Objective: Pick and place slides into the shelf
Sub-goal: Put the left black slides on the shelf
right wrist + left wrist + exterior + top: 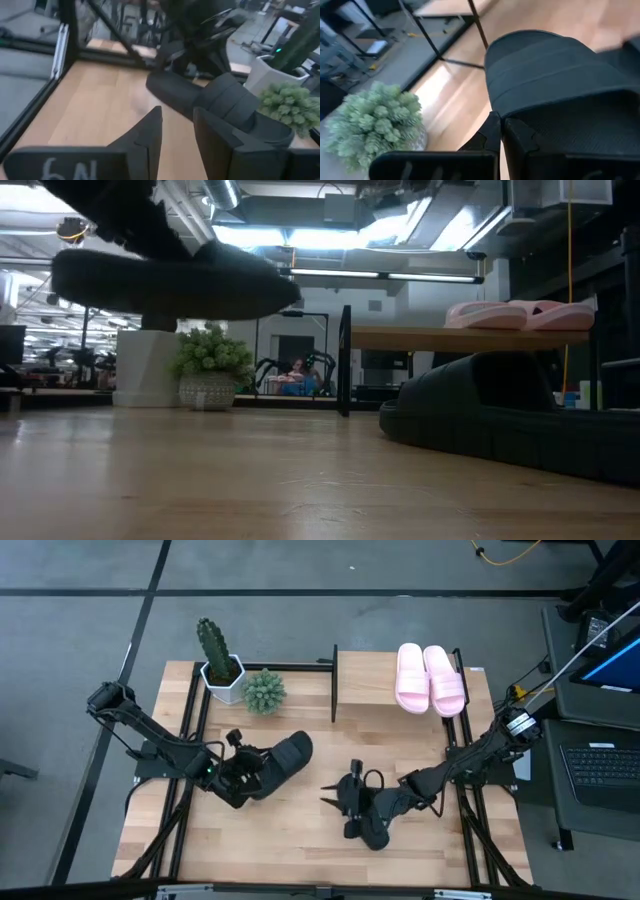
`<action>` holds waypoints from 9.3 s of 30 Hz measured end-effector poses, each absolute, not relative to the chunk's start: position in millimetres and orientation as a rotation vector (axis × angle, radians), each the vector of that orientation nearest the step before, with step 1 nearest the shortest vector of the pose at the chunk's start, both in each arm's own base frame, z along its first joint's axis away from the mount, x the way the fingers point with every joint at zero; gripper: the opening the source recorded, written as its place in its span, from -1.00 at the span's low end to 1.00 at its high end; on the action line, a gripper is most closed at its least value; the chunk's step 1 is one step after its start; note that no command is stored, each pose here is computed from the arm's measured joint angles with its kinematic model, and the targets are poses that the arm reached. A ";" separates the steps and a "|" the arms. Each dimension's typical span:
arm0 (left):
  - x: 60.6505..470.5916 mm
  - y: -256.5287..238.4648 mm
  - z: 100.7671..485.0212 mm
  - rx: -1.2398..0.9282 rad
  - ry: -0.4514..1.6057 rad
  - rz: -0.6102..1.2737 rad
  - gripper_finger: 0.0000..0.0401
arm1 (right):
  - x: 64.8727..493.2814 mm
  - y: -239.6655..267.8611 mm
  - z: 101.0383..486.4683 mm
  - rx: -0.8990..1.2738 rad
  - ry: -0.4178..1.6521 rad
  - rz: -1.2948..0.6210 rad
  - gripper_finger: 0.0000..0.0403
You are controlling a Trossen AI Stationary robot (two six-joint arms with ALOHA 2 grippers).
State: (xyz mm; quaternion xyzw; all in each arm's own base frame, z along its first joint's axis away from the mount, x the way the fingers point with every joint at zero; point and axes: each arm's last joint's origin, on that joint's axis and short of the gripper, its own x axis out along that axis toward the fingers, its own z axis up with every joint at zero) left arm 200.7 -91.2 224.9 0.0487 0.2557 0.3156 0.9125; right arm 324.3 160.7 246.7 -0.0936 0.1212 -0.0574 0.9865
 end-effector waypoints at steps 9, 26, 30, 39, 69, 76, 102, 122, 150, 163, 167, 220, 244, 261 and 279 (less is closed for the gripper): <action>213.0 -77.0 233.3 0.047 0.372 0.811 -1.00 | 341.8 134.2 263.2 -0.129 0.167 -0.205 -0.44; 217.6 -65.6 233.6 0.044 0.382 0.853 -1.00 | 386.4 120.2 269.3 -0.351 0.198 -0.265 -0.28; 217.6 -65.6 233.6 0.044 0.381 0.853 -1.00 | 397.8 117.1 271.6 -0.353 0.212 -0.285 -0.16; 218.6 -66.0 234.5 0.037 0.370 0.852 -1.00 | 425.4 108.3 253.6 -0.385 0.271 -0.363 -0.13; 214.7 -78.8 234.9 0.040 0.361 0.795 -1.00 | 437.3 91.1 245.6 -0.599 0.456 -0.565 -0.14; 213.7 -83.5 234.5 0.020 0.371 0.755 -1.00 | 436.7 90.5 246.1 -0.648 0.473 -0.591 -0.14; 212.5 -89.8 235.5 0.013 0.359 0.725 -1.00 | 435.7 91.1 246.4 -0.659 0.480 -0.623 -0.70; 212.0 -106.2 241.2 0.059 0.328 0.628 -1.00 | 433.5 92.6 246.0 -0.685 0.503 -0.614 -0.94; 208.5 -128.4 257.0 0.156 0.273 0.481 -0.59 | 389.5 91.6 315.6 -0.710 0.486 -0.662 -0.94; 209.1 -126.1 255.6 0.180 0.290 0.485 -0.85 | 313.9 47.1 386.0 -0.545 0.497 -0.593 -0.94; 212.3 -121.5 254.3 0.177 0.314 0.470 -0.98 | 300.4 29.4 393.0 -0.539 0.520 -0.594 -0.94; 236.7 -60.9 230.3 0.108 0.445 0.466 -1.00 | 205.6 -128.6 299.7 -0.372 0.539 -0.689 -0.94; 239.7 -47.6 231.6 0.120 0.438 0.546 -1.00 | 201.6 -144.5 285.2 -0.409 0.679 -0.671 -0.94; 239.7 -47.7 231.6 0.120 0.438 0.544 -1.00 | 209.5 -150.7 273.6 -0.425 0.739 -0.673 -0.94; 239.7 -47.8 231.6 0.120 0.439 0.543 -1.00 | 207.7 -149.7 275.8 -0.436 0.747 -0.679 -0.41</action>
